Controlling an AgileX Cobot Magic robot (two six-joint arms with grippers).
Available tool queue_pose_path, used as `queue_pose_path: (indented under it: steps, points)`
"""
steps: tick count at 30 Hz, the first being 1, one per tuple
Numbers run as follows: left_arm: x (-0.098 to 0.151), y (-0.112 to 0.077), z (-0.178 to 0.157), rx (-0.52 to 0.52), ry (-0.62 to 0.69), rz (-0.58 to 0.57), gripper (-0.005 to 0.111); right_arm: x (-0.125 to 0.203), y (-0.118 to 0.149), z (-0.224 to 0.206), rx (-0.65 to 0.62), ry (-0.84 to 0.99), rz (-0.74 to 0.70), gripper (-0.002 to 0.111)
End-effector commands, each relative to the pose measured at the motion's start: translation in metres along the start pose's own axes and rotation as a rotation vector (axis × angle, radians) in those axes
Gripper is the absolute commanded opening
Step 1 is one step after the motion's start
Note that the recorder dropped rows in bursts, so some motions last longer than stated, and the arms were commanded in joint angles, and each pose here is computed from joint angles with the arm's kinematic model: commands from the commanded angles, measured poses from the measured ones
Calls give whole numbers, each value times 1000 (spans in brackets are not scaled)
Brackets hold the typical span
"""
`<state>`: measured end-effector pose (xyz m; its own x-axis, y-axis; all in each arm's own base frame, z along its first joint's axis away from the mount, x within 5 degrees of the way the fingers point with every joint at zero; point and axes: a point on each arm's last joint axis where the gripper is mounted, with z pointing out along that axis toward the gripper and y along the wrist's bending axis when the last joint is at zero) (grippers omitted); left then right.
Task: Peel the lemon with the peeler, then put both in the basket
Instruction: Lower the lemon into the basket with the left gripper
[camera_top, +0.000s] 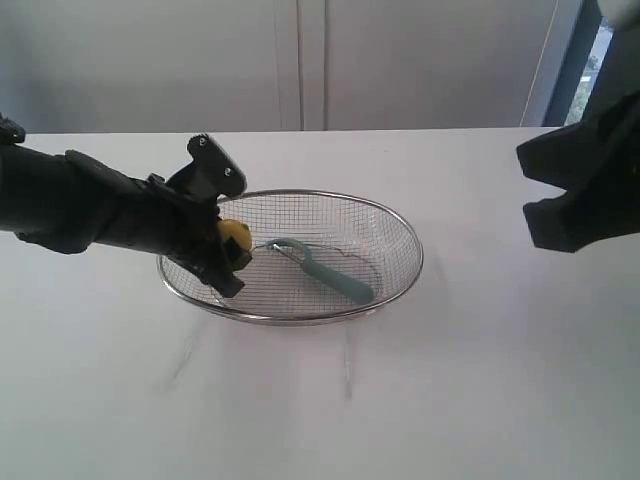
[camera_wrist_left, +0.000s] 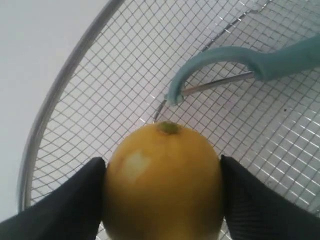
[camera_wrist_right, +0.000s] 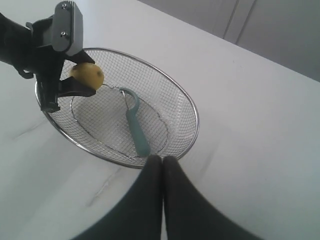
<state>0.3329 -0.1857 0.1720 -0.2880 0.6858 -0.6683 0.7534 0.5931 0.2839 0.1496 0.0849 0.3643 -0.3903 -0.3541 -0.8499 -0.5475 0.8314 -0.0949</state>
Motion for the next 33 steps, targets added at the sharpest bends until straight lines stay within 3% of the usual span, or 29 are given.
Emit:
queue_pose_path:
  steps: [1,15,33]
  points:
    - [-4,-5,8,59,-10,-15,0,-1,0,0,4,-13,9,0]
    - [-1,-6,14,67,2,-39,2,-1,0,0,4,-13,29,0]
    - [-1,-6,14,65,2,-40,70,-1,-1,0,15,-16,45,0]
